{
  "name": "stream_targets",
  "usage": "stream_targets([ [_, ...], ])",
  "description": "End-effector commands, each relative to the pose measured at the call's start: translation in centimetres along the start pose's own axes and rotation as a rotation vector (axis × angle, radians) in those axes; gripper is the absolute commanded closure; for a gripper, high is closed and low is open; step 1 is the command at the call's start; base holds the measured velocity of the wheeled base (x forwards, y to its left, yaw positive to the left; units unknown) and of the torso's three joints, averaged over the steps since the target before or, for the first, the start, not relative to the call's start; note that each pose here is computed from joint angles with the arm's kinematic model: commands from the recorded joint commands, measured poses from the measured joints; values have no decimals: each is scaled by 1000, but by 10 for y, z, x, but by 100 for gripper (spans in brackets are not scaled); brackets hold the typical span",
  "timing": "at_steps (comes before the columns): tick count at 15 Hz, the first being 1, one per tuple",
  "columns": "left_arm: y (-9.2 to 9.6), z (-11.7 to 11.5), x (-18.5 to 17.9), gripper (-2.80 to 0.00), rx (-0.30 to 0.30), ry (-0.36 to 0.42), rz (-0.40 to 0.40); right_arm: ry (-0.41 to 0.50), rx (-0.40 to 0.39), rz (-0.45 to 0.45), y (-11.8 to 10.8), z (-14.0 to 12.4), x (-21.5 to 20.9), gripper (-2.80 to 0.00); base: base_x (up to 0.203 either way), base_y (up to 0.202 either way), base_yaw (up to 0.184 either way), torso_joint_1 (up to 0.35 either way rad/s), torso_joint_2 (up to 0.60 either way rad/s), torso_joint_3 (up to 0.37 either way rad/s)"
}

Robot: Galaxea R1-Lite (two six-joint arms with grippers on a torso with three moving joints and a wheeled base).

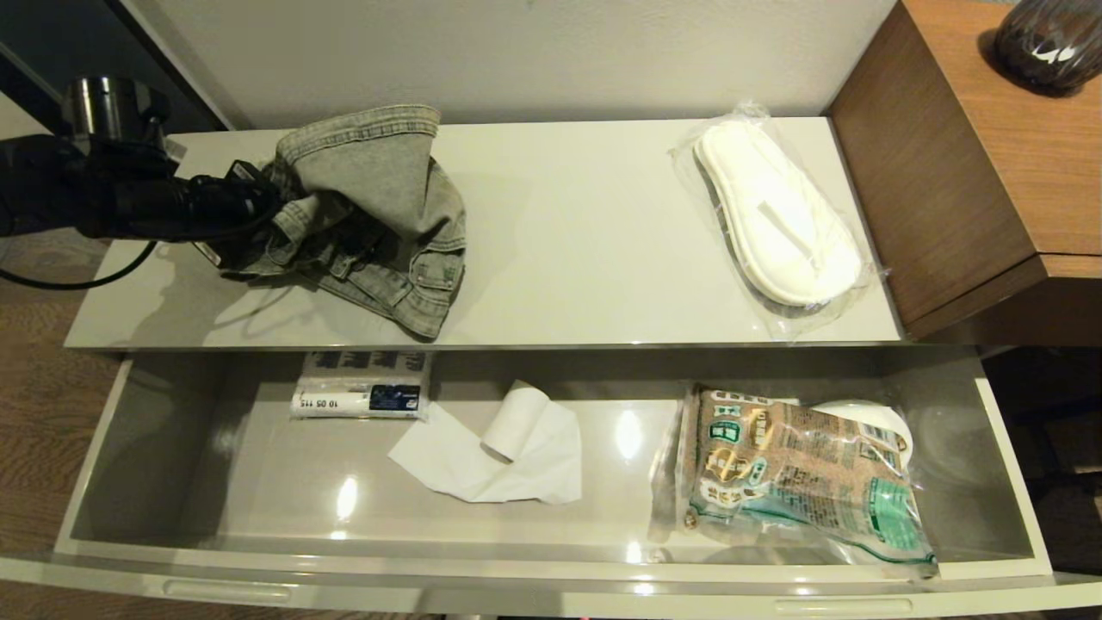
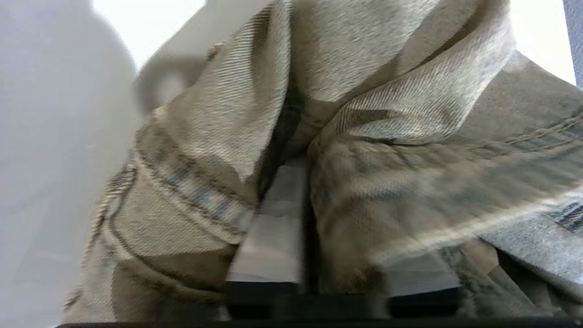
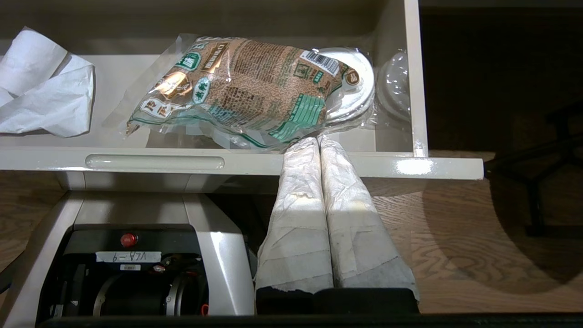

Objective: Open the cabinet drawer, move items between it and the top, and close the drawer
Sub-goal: Place the shorts on the table

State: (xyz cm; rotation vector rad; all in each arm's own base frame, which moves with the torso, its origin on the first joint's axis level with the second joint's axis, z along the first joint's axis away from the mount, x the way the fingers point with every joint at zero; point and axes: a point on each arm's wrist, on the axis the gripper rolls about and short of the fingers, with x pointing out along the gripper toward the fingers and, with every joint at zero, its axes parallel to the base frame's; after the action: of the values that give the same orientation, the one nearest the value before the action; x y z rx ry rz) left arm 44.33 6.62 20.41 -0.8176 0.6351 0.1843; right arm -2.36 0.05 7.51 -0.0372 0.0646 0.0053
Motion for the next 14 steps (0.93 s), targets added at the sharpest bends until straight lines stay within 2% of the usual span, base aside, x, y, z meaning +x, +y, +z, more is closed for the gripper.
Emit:
stream_targets([
  [1, 5, -10, 8, -280, -19, 75, 44, 1, 0, -1, 0, 0, 0, 0, 0, 0, 0, 0, 0, 0],
  [3, -4, -11, 1, -280, -6, 57, 12, 1, 1, -1, 0, 0, 0, 0, 0, 0, 0, 0, 0, 0],
  [6, -37, -13, -27, -280, 45, 1, -88, -11, -1, -1, 0, 1, 0, 0, 0, 0, 0, 0, 0, 0],
  [10, -82, -15, -115, -280, 109, -89, -260, -17, -1, 1, 0, 1, 1, 0, 0, 0, 0, 1, 6, -2],
  [14, -101, -28, -198, -280, 155, -130, -357, -17, 8, -2, 0, 0, 1, 0, 0, 0, 0, 0, 0, 0],
])
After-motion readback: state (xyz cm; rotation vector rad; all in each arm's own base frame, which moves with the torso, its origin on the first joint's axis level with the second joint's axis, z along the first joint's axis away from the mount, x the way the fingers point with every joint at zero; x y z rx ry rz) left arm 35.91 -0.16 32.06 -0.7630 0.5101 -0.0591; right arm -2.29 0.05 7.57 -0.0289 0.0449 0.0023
